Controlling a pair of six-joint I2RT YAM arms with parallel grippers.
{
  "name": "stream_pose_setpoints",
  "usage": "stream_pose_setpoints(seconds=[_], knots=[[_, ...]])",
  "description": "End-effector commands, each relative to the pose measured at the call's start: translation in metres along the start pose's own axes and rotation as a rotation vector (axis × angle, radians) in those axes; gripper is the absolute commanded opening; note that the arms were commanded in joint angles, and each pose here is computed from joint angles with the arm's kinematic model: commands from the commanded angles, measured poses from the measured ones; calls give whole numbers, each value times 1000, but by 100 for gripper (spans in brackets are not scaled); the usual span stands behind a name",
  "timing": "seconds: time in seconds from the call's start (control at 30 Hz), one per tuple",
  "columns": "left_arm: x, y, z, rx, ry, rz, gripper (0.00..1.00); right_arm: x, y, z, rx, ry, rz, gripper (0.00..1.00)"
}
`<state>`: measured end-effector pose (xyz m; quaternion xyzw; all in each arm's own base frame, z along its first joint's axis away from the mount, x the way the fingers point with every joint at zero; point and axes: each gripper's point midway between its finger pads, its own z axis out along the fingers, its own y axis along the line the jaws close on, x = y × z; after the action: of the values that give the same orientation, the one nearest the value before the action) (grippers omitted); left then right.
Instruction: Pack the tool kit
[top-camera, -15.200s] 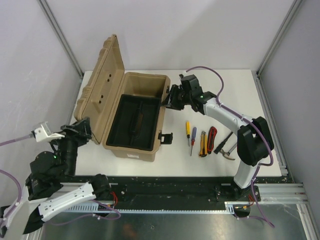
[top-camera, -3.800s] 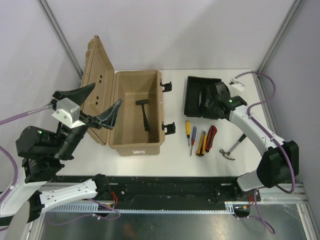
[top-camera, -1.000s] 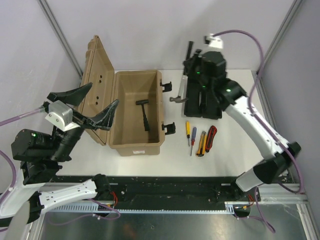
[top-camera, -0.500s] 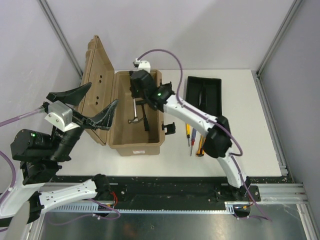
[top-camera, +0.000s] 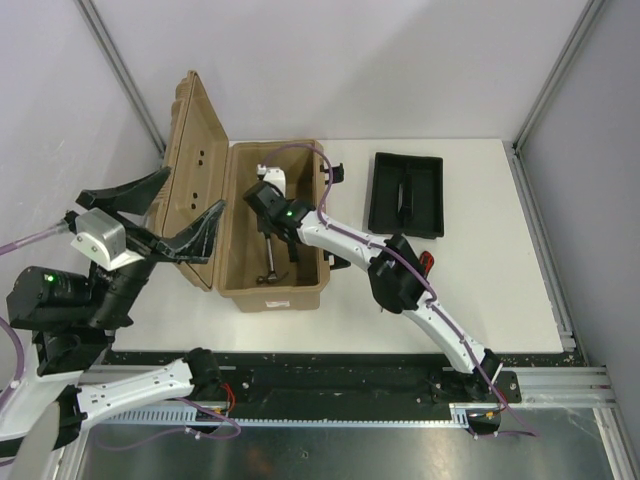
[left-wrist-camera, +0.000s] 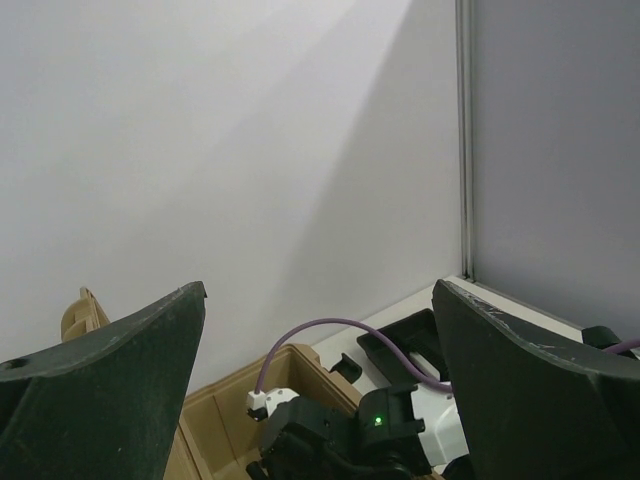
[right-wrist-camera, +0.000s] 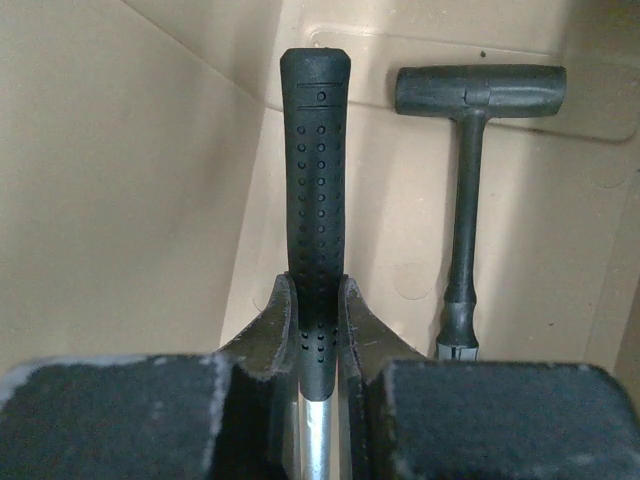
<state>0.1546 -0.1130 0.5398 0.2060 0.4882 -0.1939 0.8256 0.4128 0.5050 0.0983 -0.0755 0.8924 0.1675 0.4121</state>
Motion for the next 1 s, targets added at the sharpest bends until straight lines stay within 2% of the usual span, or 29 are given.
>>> stream_pose_setpoints(seconds=[0.0, 0.23, 0.33, 0.57, 0.7, 0.8, 0.97], knots=[[-7, 2, -1, -4, -31, -8, 99, -25, 10, -8, -11, -63, 60, 8], [-9, 2, -2, -3, -38, -15, 99, -37, 2, -13, 16, -89, 60, 50], [-10, 2, -2, -2, -38, -12, 99, -54, 2, -28, 12, -118, 80, 62], [-13, 5, -2, -9, -43, -4, 99, -143, 20, -112, -102, -323, 92, 68], [-13, 4, 0, -5, -41, 1, 99, -191, 0, -163, -121, -422, 108, 69], [-12, 2, 1, 2, -41, 5, 99, -213, -47, -187, -66, -464, 149, 69], [-10, -1, 3, 9, -34, 7, 100, -205, -159, -194, 130, -452, 204, 69]])
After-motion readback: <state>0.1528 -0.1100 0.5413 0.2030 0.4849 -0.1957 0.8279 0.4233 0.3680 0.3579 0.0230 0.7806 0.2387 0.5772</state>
